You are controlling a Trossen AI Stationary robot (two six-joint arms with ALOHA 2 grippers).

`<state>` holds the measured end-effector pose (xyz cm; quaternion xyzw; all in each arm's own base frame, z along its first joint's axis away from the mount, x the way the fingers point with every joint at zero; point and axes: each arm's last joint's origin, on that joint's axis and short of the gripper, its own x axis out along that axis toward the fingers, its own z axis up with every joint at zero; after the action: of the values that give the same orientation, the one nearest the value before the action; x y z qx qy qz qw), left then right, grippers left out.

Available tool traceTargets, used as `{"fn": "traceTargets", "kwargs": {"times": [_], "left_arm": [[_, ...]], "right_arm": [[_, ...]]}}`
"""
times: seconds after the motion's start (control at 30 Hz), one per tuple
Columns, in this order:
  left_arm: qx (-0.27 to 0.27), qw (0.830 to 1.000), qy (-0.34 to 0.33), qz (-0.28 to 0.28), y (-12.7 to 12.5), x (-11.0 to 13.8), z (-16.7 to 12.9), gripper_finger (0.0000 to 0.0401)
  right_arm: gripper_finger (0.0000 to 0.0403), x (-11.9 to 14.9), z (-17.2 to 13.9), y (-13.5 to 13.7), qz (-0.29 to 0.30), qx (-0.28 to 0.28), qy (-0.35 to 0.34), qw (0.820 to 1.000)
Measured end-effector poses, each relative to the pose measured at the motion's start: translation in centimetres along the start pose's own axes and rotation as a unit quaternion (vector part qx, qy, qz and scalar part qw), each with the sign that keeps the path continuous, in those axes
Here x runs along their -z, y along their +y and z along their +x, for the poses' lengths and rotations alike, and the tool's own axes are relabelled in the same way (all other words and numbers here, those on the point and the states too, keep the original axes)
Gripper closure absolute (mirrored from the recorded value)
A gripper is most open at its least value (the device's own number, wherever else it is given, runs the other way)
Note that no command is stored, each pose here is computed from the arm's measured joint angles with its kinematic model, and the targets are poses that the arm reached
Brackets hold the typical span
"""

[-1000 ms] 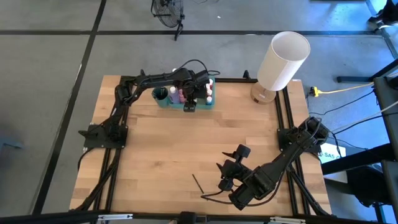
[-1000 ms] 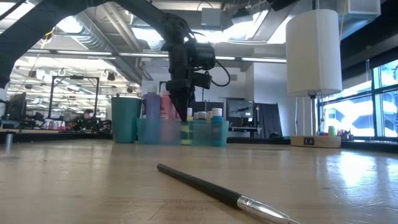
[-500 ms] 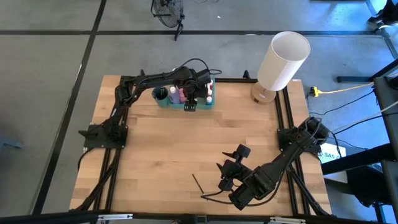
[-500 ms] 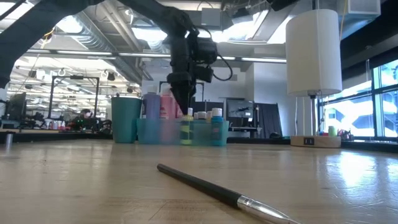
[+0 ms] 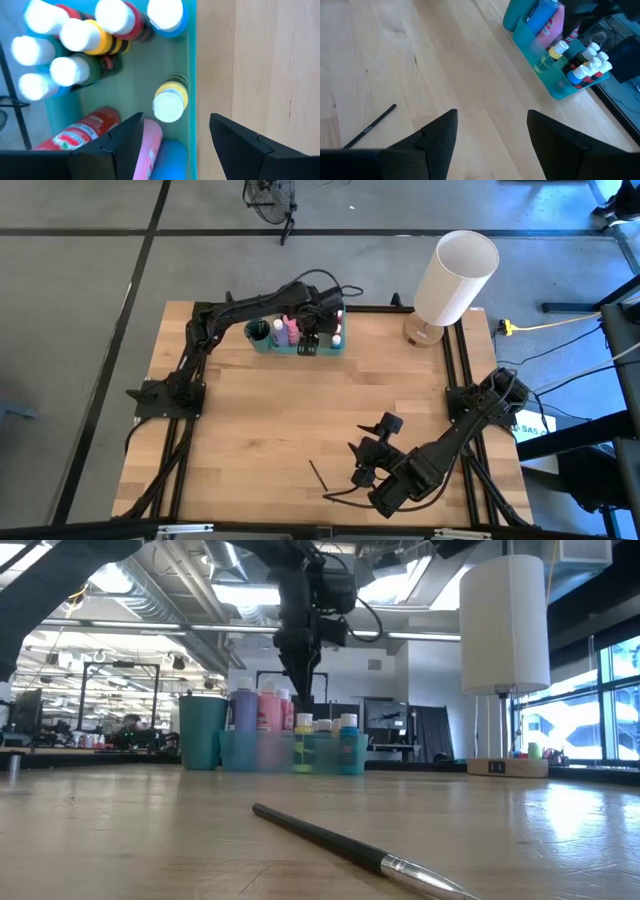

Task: Pick & Place Paint Supplies
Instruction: Put the silver paintbrush into the green cup

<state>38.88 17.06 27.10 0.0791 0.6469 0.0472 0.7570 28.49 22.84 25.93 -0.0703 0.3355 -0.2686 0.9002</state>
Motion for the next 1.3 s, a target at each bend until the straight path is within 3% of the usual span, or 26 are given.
{"fn": "traceTargets", "kwargs": {"times": [0.23, 0.43, 0.5, 0.67, 0.77, 1.03, 1.13, 1.3], "left_arm": [[-0.004, 1.0, 0.006, -0.014, -0.6, -0.3, -3.0, 0.0177], [0.026, 0.996, 0.027, -0.082, -2.1, 0.1, -6.5, 0.0177], [0.037, 0.993, 0.007, -0.108, -2.7, -0.2, -7.3, 0.0177], [0.125, 0.977, -0.026, -0.172, -4.4, -0.2, -9.1, 0.0177], [0.187, 0.965, -0.034, -0.181, -5.6, -0.2, -9.8, 0.0177], [0.211, 0.967, -0.045, -0.136, -10.3, -0.7, -11.8, 0.0177], [0.217, 0.971, -0.047, -0.09, -12.6, -1.0, -12.3, 0.0177], [0.23, 0.972, -0.047, -0.015, -17.6, -1.3, -13.2, 0.0177]], "right_arm": [[0.0161, 0.0, 0.0, 0.0, 0.0, 0.0, 0.0, 1.0], [0.0161, 0.0, 0.0, 0.0, 0.0, 0.0, 0.0, 1.0], [0.0161, 0.0, 0.0, 0.0, 0.0, 0.0, 0.0, 1.0], [0.0161, 0.1, 0.0, 0.1, 0.002, -0.016, 0.02, 1.0], [0.016, 0.2, -0.1, 0.3, 0.006, -0.036, 0.041, 0.998], [0.016, 0.1, -0.2, 1.2, 0.035, -0.117, 0.103, 0.987], [0.016, 0.2, -0.3, 1.5, 0.03, -0.147, 0.126, 0.981], [0.016, 0.2, -0.4, 1.6, 0.045, -0.153, 0.134, 0.978]]}}
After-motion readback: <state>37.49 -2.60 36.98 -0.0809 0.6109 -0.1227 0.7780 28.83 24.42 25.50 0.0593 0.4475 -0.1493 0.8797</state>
